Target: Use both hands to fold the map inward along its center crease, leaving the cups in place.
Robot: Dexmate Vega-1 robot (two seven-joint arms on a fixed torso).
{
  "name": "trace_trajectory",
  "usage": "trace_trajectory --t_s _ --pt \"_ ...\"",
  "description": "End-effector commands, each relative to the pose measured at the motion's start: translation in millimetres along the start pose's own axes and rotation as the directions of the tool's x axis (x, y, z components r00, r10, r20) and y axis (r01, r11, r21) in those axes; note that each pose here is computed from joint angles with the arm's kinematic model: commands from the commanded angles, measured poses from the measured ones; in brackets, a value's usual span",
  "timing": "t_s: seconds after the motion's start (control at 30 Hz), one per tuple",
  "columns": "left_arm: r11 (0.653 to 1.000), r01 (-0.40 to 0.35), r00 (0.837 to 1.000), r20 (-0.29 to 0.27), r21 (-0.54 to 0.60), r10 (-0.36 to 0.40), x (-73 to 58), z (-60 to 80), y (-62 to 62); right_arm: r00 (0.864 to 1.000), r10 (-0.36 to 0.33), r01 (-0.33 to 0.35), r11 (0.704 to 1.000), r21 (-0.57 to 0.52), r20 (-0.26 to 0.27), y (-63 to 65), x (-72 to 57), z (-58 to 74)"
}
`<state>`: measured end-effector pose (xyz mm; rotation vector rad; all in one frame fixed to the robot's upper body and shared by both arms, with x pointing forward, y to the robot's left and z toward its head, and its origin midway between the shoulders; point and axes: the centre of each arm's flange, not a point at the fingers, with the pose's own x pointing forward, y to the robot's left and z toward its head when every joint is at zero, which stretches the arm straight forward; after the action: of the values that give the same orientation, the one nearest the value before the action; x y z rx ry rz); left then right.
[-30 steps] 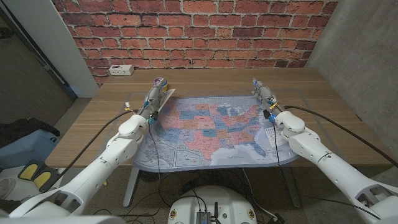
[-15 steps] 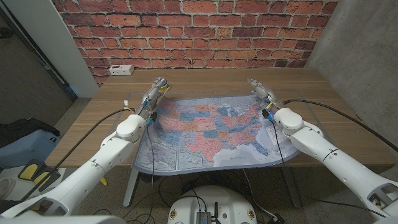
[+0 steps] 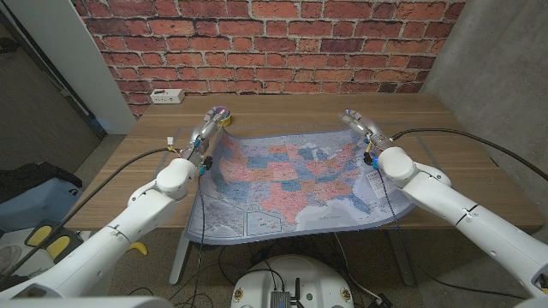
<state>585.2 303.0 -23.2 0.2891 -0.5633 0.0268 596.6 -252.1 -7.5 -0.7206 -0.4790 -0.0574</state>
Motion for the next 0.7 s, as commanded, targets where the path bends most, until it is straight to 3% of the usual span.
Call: trace_trajectory --t_s 0.03,0.4,0.7 --pt "0.992 -0.069 0.998 -0.008 0.107 0.07 -23.0 15.6 9.8 0.996 -0.049 0.03 0.974 -0.224 -0.08 3.9 -15.7 14.5" --pt "0.988 -0.083 0.996 -0.013 0.129 0.085 -39.1 19.0 20.1 0.988 -0.04 -0.008 0.949 -0.314 -0.148 16.3 -20.7 17.8" --pt "0.977 -0.114 0.99 -0.058 0.182 0.127 -54.1 20.0 26.8 0.978 -0.018 -0.067 0.916 -0.395 -0.207 26.0 -22.4 16.8"
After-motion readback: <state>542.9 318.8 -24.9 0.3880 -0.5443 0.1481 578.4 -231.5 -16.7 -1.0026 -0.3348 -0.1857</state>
